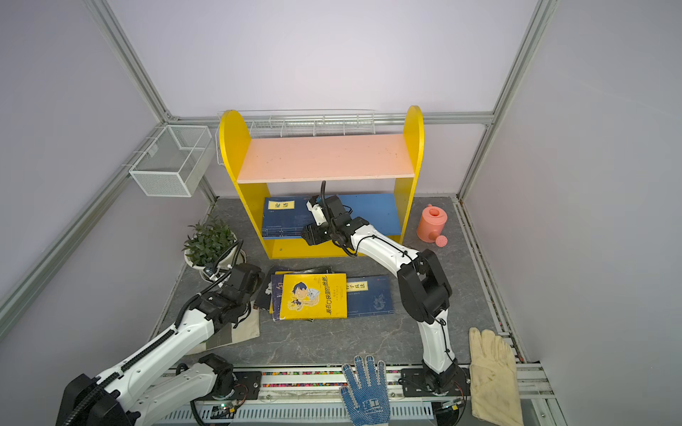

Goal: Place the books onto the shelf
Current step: 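Open the right gripper and pull it back toward the book pile, then grasp the next dark blue book with the right gripper while the left presses the pile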

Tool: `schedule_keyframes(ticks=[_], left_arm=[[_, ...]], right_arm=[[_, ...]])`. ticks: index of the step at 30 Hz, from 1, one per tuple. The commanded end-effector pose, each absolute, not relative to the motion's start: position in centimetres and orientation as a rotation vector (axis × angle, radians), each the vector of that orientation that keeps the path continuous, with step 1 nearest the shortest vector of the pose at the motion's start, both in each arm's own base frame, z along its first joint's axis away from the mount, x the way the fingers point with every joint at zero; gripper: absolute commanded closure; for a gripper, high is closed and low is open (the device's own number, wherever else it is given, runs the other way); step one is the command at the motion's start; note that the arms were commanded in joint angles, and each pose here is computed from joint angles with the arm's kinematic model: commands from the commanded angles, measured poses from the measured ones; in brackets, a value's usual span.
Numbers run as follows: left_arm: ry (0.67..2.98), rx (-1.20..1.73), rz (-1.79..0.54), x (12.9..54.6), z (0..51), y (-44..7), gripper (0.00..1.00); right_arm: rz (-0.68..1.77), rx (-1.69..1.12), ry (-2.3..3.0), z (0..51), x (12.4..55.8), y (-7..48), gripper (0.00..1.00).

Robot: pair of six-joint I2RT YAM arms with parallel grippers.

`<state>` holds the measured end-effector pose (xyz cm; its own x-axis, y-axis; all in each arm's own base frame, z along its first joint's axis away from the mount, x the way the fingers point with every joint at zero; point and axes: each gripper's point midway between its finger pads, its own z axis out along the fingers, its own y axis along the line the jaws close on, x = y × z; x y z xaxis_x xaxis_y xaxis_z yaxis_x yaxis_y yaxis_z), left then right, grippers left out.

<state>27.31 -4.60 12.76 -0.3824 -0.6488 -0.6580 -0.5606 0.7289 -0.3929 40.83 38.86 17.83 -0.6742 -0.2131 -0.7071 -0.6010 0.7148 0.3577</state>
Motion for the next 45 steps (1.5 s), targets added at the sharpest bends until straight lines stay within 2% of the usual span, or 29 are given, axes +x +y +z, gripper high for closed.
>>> schedule_keyframes(ticks=[1,4,7,12,14,20,25,30,34,37,45], left_arm=[[2.1,-0.775,-0.197,28.7,14.1,-6.3,0.2],[2.131,-0.634,-0.23,29.6,14.9,-8.2,0.2],[2.144,-0.414,-0.255,30.5,15.9,-11.8,0.2],[2.171,0.117,-0.34,30.6,16.6,-22.4,0.2],[2.166,0.298,-0.365,30.3,16.4,-26.3,0.2],[2.16,0.835,-0.41,27.9,13.2,-36.9,0.2],[2.164,1.043,-0.332,26.8,10.4,-41.1,0.22],[2.237,1.058,-0.242,27.1,7.7,-40.9,0.32],[2.305,1.055,-0.128,27.3,5.6,-39.6,0.57],[2.339,1.07,-0.086,27.1,4.5,-39.0,0.7],[2.407,1.145,-0.082,26.1,2.2,-38.9,0.86]], right_arm=[[0.744,-0.499,2.219,21.0,40.3,35.7,0.33],[0.673,-0.333,2.253,20.9,39.4,31.1,0.32],[0.616,-0.091,2.357,18.4,37.3,25.1,0.32],[0.488,0.278,2.612,10.5,30.8,14.8,0.32],[0.472,0.319,2.627,9.8,29.3,11.8,0.32],[0.615,0.258,2.894,6.7,24.4,9.7,0.33],[0.787,0.306,2.979,4.7,20.8,11.1,0.36],[0.887,0.38,3.049,2.4,18.2,11.9,0.42],[0.907,0.378,3.054,1.5,18.2,12.2,0.45],[0.933,0.367,3.013,1.6,19.3,12.5,0.48],[1.005,0.315,2.935,3.6,21.6,13.5,0.54]])
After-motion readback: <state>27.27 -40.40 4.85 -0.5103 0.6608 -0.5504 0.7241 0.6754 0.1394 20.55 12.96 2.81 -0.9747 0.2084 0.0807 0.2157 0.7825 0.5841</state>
